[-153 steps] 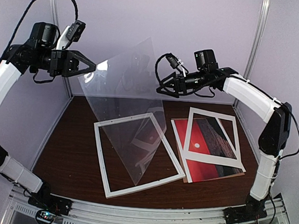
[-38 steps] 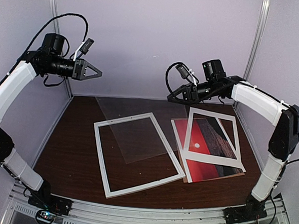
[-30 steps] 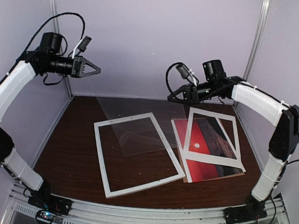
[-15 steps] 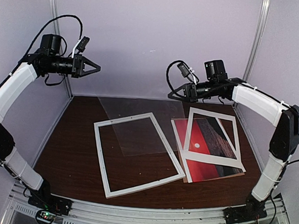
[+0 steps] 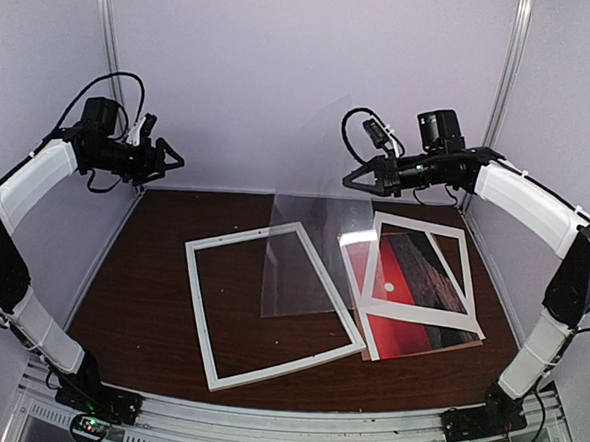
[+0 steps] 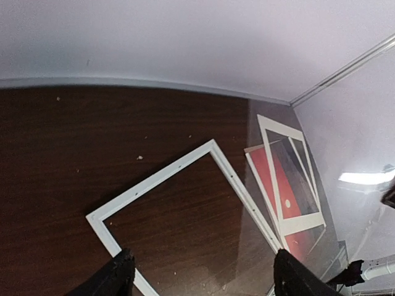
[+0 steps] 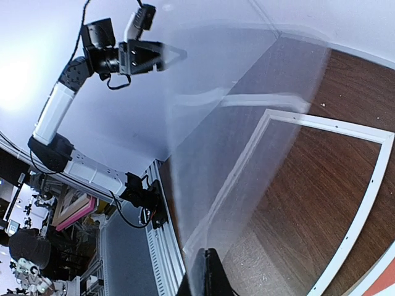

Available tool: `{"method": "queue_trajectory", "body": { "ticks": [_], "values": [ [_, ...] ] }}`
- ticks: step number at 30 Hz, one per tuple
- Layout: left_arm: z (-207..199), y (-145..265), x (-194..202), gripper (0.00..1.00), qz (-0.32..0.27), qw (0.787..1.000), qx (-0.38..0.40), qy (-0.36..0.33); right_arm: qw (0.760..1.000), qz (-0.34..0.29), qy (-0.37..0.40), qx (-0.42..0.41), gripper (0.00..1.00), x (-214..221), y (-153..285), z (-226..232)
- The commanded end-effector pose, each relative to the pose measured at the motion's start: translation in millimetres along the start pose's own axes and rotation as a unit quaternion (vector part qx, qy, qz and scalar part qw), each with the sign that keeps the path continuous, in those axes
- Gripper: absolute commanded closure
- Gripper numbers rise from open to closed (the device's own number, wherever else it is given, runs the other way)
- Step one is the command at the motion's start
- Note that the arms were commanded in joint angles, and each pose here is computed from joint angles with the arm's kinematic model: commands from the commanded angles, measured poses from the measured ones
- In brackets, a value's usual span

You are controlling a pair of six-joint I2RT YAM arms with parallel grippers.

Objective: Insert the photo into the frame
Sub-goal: Pass from the left arm to the right, then move the mat board to the center of the board.

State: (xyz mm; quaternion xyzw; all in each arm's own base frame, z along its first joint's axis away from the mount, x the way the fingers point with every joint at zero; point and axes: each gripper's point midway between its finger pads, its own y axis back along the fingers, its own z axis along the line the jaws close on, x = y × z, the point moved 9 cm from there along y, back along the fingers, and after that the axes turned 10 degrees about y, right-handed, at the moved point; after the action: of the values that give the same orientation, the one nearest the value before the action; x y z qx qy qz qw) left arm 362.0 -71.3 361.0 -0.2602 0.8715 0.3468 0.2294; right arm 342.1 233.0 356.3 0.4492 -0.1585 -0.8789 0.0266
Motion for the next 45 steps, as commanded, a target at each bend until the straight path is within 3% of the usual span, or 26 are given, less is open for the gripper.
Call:
{"method": "queue_trajectory", "body": {
  "ticks": [1,6,11,17,26,37,45],
  "values": [
    [33.3,-7.5,30.6,0.18,0.02,0.995,-0.079,0.05,0.999,-0.028,-0.032,0.024,1.0,-16.6,24.8,29.9],
    [67.7,-23.4,91.7,0.08,0.078,0.981,-0.147,0.098,0.996,-0.017,-0.059,0.062,1.0,-15.9,33.8,35.9],
    [82.2,-45.3,148.1,0.05,0.136,0.965,-0.193,0.11,0.996,-0.013,-0.058,0.072,1.0,-16.1,38.2,41.0],
    [88.2,-76.6,178.9,0.03,0.179,0.95,-0.242,0.085,0.996,-0.017,-0.053,0.071,1.0,-18.1,39.5,43.0],
    [97.4,-104.8,180.6,0.27,0.195,0.937,-0.286,0.047,0.996,-0.016,-0.046,0.077,1.0,-15.8,41.1,43.3],
    [112.5,-139.5,174.6,0.41,0.216,0.929,-0.3,0.033,0.995,-0.009,-0.046,0.085,1.0,-9.4,41.3,39.7],
    [112.1,-148.2,176.0,0.71,0.232,0.933,-0.275,0.019,0.995,-0.009,-0.046,0.088,1.0,-6.5,43.8,39.5]
  ]
}}
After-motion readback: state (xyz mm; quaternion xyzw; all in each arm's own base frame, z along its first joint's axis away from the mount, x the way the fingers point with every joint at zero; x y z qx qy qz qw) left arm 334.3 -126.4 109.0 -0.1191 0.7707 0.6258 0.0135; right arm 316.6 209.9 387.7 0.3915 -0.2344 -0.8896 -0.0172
